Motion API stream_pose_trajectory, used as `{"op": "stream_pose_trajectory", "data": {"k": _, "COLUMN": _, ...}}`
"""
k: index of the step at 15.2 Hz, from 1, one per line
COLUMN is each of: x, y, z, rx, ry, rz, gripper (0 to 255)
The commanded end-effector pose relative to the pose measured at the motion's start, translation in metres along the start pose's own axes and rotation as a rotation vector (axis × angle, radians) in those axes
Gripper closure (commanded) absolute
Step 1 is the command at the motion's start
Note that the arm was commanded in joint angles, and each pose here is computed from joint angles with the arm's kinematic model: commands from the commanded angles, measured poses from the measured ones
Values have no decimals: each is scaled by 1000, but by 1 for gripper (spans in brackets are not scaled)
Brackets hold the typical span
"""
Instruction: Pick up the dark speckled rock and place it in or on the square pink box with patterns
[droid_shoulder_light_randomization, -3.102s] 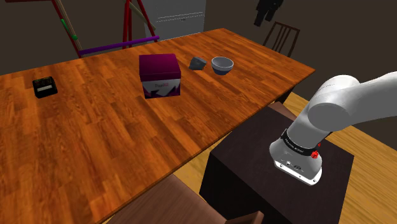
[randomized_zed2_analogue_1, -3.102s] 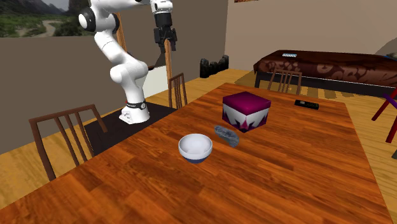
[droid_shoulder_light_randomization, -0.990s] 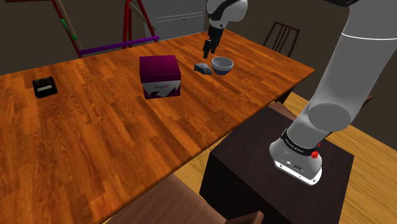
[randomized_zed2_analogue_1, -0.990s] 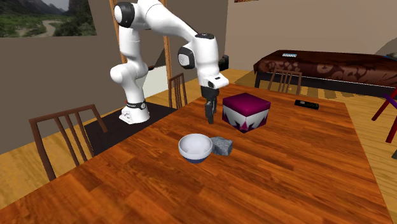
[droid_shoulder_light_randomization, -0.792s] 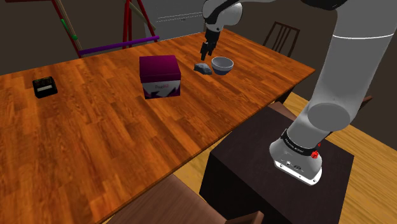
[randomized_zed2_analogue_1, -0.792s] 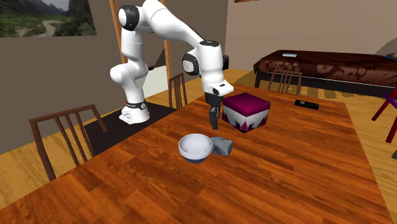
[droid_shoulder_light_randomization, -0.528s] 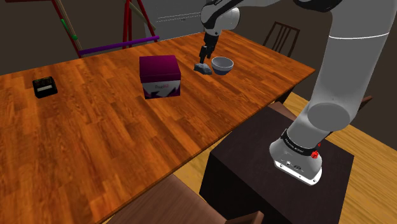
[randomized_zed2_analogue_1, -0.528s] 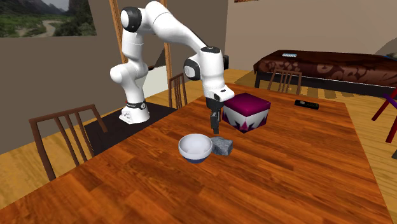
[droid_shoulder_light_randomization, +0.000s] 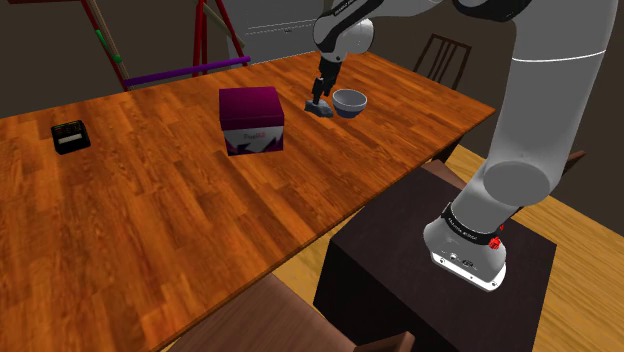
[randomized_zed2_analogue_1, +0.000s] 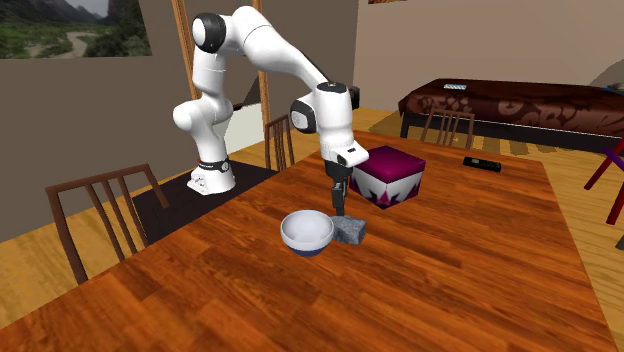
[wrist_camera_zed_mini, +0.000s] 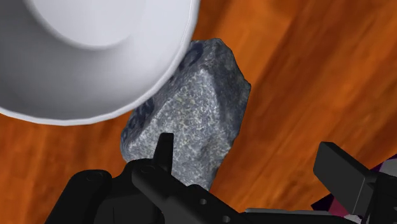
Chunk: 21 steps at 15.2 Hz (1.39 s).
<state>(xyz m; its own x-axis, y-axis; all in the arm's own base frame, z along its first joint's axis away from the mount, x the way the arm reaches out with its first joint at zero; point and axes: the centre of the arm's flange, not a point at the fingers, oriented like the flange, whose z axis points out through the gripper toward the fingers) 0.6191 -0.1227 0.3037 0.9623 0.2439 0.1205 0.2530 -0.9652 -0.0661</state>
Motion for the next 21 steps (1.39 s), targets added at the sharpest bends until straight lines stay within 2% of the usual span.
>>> {"op": "stream_pose_trajectory", "data": {"k": 1, "x": 0, "y": 0, "z": 0, "rx": 0, "ry": 0, "rz": 0, "gripper": 0}}
{"op": "stream_pose_trajectory", "data": {"k": 2, "x": 0, "y": 0, "z": 0, "rx": 0, "ry": 0, "rz": 0, "gripper": 0}}
{"op": "stream_pose_trajectory", "data": {"k": 3, "x": 0, "y": 0, "z": 0, "rx": 0, "ry": 0, "rz": 0, "gripper": 255}}
{"op": "stream_pose_trajectory", "data": {"k": 12, "x": 0, "y": 0, "z": 0, "rx": 0, "ry": 0, "rz": 0, "gripper": 255}}
{"op": "stream_pose_trajectory", "data": {"k": 13, "x": 0, "y": 0, "z": 0, "rx": 0, "ry": 0, "rz": 0, "gripper": 0}}
{"op": "stream_pose_trajectory", "data": {"k": 15, "x": -43, "y": -70, "z": 35, "rx": -438, "ry": 206, "rz": 216, "gripper": 0}}
{"op": "stream_pose_trajectory", "data": {"k": 16, "x": -38, "y": -27, "z": 36, "rx": -207, "ry": -31, "rz": 30, "gripper": 0}}
{"op": "stream_pose_trajectory", "data": {"k": 17, "x": -38, "y": -27, "z": 36, "rx": -207, "ry": -31, "rz": 30, "gripper": 0}}
{"op": "stream_pose_trajectory", "data": {"k": 20, "x": -6, "y": -40, "z": 16, "rx": -293, "ry": 17, "rz": 354, "gripper": 0}}
{"op": "stream_pose_trajectory", "data": {"k": 21, "x": -2, "y": -42, "z": 13, "rx": -305, "ry": 23, "rz": 398, "gripper": 0}}
